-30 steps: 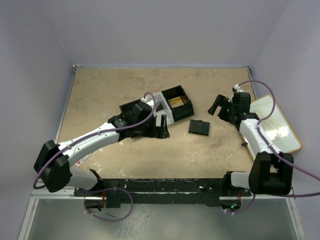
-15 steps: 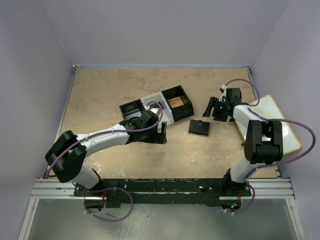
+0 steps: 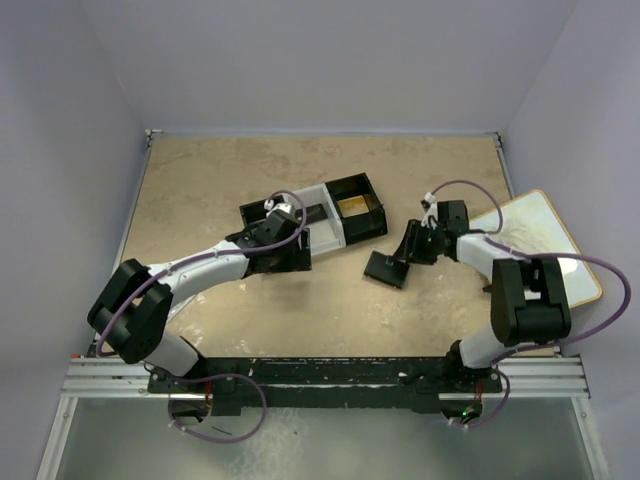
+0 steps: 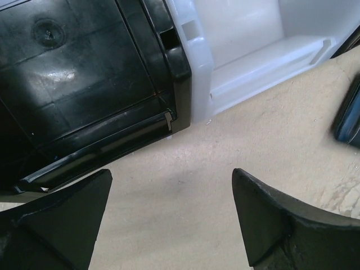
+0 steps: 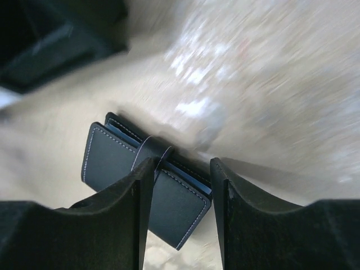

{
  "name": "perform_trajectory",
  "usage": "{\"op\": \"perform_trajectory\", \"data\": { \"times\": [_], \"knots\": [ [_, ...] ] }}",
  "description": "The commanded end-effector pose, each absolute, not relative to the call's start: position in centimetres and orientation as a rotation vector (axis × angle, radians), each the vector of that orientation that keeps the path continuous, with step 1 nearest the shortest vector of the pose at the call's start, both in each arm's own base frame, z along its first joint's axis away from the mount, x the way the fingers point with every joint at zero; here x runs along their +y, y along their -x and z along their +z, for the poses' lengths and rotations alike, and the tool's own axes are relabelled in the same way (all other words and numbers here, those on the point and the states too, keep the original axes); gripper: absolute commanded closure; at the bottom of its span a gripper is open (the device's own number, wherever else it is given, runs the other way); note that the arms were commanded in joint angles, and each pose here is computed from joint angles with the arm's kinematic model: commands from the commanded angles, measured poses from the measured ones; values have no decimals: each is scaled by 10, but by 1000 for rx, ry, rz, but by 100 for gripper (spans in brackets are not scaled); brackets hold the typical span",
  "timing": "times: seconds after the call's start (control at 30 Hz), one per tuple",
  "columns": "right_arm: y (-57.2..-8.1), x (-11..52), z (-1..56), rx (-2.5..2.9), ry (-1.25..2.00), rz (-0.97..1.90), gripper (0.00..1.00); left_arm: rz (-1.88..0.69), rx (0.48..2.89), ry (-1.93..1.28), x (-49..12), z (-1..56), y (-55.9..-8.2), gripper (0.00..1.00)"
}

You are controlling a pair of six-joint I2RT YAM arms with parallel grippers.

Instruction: Take the credit cards out of the card holder

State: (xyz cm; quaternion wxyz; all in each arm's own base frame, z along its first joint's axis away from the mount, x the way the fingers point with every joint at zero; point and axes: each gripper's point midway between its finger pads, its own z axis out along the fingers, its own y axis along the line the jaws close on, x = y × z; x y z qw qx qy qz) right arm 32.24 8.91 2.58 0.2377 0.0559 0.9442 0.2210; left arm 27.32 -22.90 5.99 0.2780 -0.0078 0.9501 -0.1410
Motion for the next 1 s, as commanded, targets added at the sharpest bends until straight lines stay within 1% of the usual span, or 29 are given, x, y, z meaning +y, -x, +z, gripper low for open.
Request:
{"op": "perform_trajectory", "data": {
  "times": [0.0,0.03,0.13,0.27,0.33,0.47,0.63,0.77,0.87,0.97],
  "knots": [
    [-285,130,32,2585,-120,718,54,-355,2523,-4,-225,60,-280,15],
    [-276,140,35,2575,-116,746,57,-349,2526,-5,-224,59,-280,15],
    [-250,159,38,2568,-113,832,59,-315,2530,1,-220,55,-281,15],
    [-219,172,43,2559,-71,939,56,-326,2526,9,-221,56,-282,15],
    [-207,171,45,2566,-67,960,54,-364,2520,2,-225,62,-281,13],
    [-192,175,55,2526,-55,1039,51,-491,2500,-29,-241,79,-272,8],
    [-177,184,63,2471,-12,1173,53,-561,2467,-44,-253,97,-256,6],
    [-174,186,59,2479,-6,1196,59,-644,2493,-20,-262,93,-241,6],
    [-173,188,58,2468,6,1222,60,-733,2515,-22,-277,87,-225,6],
    [-170,191,57,2453,5,1264,59,-797,2535,-14,-293,81,-210,8]
  ]
}}
